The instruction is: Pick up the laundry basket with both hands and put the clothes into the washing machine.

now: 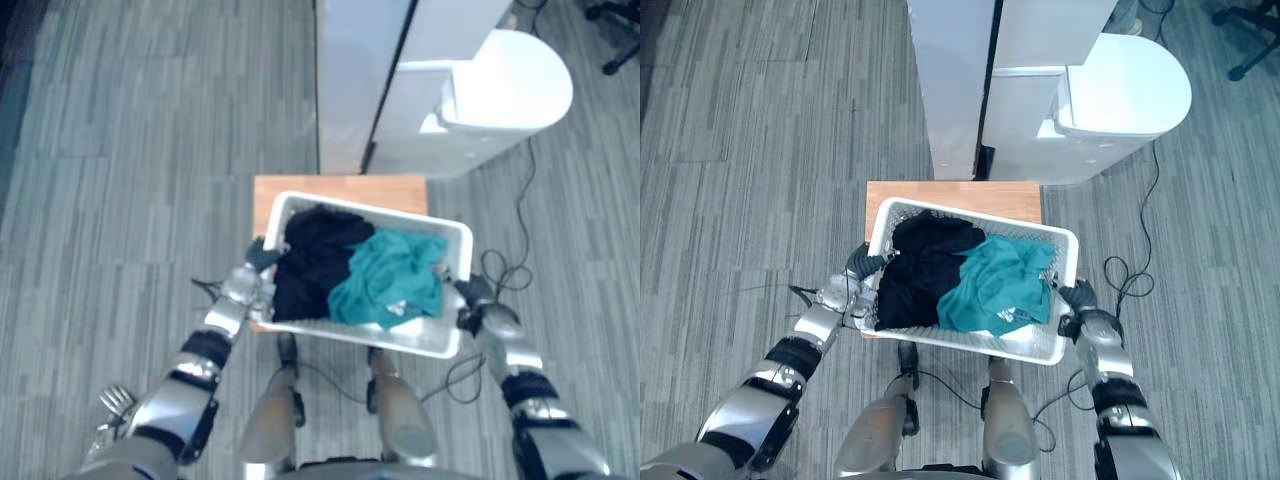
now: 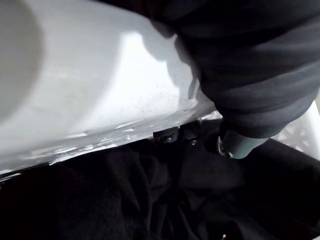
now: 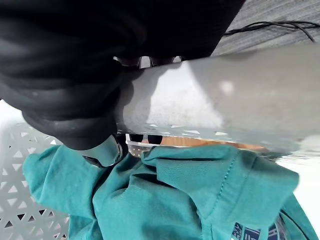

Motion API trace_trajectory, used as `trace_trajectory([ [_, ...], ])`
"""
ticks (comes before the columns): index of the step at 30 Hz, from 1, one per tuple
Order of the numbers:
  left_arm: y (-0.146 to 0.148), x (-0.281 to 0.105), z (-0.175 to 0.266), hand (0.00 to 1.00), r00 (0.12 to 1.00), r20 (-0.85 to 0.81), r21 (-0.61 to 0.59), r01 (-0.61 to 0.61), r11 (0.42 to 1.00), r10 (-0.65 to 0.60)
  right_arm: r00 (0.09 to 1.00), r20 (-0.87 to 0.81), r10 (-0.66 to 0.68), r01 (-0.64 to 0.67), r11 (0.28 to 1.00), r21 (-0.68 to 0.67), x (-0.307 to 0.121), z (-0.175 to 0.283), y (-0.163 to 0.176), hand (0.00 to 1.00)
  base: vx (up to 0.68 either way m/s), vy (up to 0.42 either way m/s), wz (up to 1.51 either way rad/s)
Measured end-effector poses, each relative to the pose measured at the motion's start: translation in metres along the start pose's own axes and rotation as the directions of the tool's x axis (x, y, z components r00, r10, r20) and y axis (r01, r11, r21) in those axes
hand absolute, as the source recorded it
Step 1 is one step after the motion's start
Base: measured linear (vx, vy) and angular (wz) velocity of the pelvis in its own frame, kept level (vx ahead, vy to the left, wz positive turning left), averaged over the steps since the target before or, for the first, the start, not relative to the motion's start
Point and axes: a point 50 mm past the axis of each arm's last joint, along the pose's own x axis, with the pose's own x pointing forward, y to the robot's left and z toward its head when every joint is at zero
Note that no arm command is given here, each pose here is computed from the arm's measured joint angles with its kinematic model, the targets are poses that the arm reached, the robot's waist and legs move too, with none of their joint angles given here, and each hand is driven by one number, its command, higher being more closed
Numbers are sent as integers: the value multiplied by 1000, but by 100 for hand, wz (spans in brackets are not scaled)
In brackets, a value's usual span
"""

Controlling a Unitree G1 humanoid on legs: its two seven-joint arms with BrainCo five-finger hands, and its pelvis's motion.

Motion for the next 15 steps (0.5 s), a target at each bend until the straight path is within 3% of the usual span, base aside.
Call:
trace_trajectory([
  [4, -19, -26, -21, 100, 998, 4, -71, 60, 996, -60, 999, -16, -36, 36, 999, 13, -24, -24, -14, 100, 31, -6, -2],
  [7, -39, -58, -57, 100, 993, -85, -182, 67, 981, -83, 996, -74, -42, 43, 999, 12, -43, -49, -18, 100, 86, -11, -2],
  [11, -56, -90, -90, 100, 976, -201, -314, 18, 949, -85, 986, -161, -41, 46, 998, 33, -61, -78, -17, 100, 66, -27, 4],
  [15, -61, -107, -107, 100, 959, -268, -362, -11, 932, -92, 980, -197, -40, 50, 998, 45, -69, -90, -12, 100, 0, -35, 42],
])
